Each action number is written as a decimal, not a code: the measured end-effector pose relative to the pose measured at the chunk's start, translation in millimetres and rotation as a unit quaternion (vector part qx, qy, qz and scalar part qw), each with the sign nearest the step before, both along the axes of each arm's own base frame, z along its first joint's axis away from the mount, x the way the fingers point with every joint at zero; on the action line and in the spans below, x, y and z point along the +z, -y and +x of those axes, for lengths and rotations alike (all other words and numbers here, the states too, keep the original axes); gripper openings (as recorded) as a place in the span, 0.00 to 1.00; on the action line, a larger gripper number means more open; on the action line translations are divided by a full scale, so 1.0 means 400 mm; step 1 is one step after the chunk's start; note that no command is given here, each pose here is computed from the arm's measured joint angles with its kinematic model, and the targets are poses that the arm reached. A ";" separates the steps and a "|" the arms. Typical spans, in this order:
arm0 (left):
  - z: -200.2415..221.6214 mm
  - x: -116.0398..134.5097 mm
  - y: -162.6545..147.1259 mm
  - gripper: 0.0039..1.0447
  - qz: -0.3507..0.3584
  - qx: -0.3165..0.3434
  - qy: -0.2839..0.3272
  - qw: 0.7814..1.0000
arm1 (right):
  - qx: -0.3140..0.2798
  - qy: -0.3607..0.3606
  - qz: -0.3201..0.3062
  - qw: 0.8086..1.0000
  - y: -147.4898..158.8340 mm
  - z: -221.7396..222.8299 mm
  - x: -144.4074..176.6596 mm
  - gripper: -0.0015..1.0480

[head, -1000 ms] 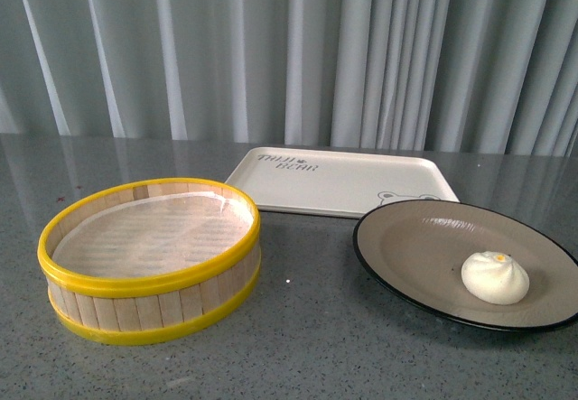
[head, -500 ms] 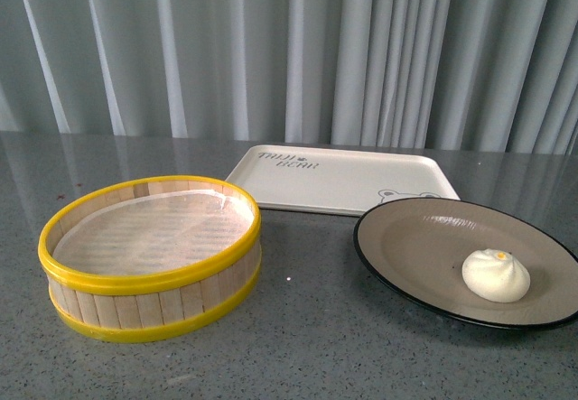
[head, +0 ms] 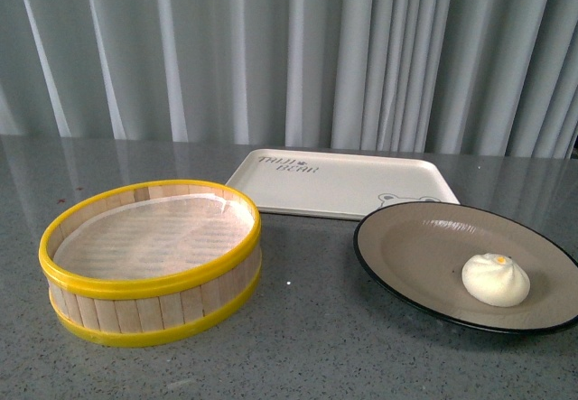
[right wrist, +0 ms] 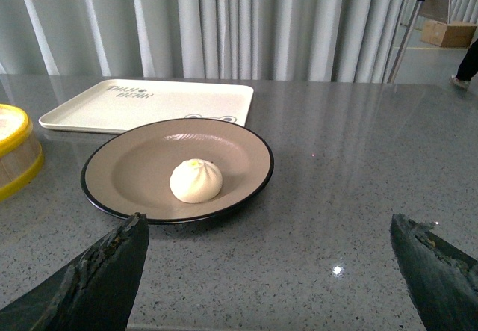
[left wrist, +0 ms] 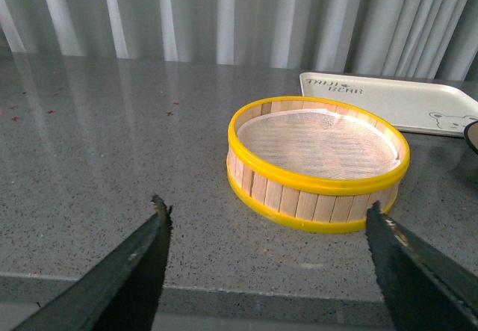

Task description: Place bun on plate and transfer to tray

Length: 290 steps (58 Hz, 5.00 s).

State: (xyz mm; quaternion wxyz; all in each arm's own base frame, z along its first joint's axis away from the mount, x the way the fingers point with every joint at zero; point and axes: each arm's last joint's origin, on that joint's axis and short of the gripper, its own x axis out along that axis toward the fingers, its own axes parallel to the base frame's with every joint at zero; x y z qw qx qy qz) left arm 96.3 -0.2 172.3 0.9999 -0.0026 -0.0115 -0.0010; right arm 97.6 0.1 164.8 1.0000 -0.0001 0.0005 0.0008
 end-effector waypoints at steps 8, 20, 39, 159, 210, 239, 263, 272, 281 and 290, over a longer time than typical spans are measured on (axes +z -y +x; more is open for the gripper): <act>0.000 0.000 0.000 0.94 0.000 0.000 0.000 1.000 | 0.000 0.000 0.000 1.000 0.000 0.000 0.000 0.92; 0.000 0.000 0.000 0.94 0.000 0.000 0.000 1.000 | 0.000 0.000 0.000 1.000 0.000 0.000 0.000 0.92; 0.000 0.000 0.000 0.94 0.000 0.000 0.000 1.000 | -0.117 -0.213 0.095 0.965 0.031 0.038 0.001 0.92; 0.000 0.000 0.000 0.94 0.000 0.000 0.000 1.000 | 0.337 -0.259 -0.595 0.682 -0.105 0.488 0.005 0.91; 0.000 0.000 0.000 0.94 0.000 0.000 0.000 1.000 | 0.280 -0.199 -0.650 0.677 -0.082 0.485 0.011 0.03; 0.000 0.000 0.000 0.94 0.000 0.000 0.000 1.000 | 0.227 -0.156 -0.707 0.651 -0.067 0.454 -0.006 0.03; 0.000 0.000 0.000 0.94 0.000 0.000 0.000 1.000 | 0.185 -0.121 -0.723 0.654 -0.076 0.457 0.034 0.03; 0.000 0.000 0.000 0.94 0.000 0.000 0.000 1.000 | 0.167 -0.106 -0.730 0.654 -0.071 0.465 0.048 0.03; 0.000 0.000 0.000 0.94 0.000 0.000 0.000 1.000 | 0.149 -0.091 -0.734 0.656 -0.054 0.497 0.064 0.03; 0.000 0.000 0.000 0.94 0.000 0.000 0.000 1.000 | 0.134 -0.078 -0.725 0.671 -0.034 0.551 0.075 0.03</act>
